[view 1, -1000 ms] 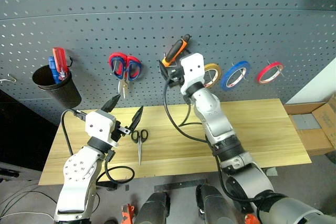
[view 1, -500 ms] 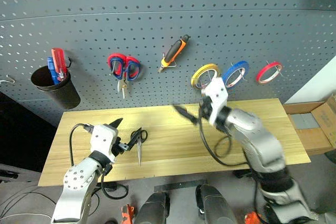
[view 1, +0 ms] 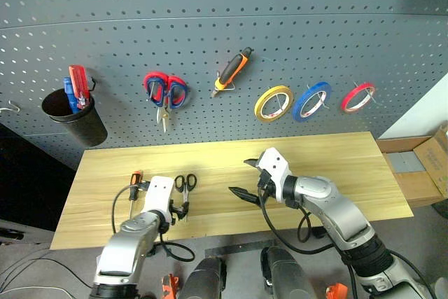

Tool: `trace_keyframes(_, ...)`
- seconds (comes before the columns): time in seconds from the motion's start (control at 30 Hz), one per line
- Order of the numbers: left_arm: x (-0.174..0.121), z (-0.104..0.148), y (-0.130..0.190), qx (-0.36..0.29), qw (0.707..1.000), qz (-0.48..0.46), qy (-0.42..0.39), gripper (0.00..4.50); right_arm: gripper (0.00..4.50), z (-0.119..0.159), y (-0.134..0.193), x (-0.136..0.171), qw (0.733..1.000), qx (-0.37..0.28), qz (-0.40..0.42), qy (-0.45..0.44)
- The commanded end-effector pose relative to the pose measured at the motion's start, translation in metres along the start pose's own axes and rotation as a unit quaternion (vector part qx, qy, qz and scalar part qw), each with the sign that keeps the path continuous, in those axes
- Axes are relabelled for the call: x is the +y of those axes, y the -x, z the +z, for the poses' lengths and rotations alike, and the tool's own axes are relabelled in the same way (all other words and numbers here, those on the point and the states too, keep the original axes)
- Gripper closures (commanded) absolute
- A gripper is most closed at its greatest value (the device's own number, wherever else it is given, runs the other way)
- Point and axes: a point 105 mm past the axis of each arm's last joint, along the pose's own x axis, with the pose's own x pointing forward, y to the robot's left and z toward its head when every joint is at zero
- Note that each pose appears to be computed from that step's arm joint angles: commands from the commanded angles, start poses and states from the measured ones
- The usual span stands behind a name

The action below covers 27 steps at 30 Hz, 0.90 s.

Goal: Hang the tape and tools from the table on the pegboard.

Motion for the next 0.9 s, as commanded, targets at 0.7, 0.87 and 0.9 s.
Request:
trace_keyframes(0.7, -0.022, 0.009, -0.044, 0.000, 0.996, 0.073, 0.052, 0.59, 0.04, 0.002, 0.001, 0.003, 1.000, -0.006, 0.008, 0.021)
trace_keyframes(0.87, -0.024, -0.005, -0.045, 0.036, 0.995, 0.075, 0.056, 0.78, 0.01, 0.000, 0.003, 0.000, 1.000, -0.001, -0.001, 0.021)
trace_keyframes(0.9, -0.021, -0.007, -0.044, 0.039, 0.994, 0.083, 0.058, 0.98, 0.00, 0.000, 0.003, -0.001, 1.000, 0.000, -0.002, 0.021)
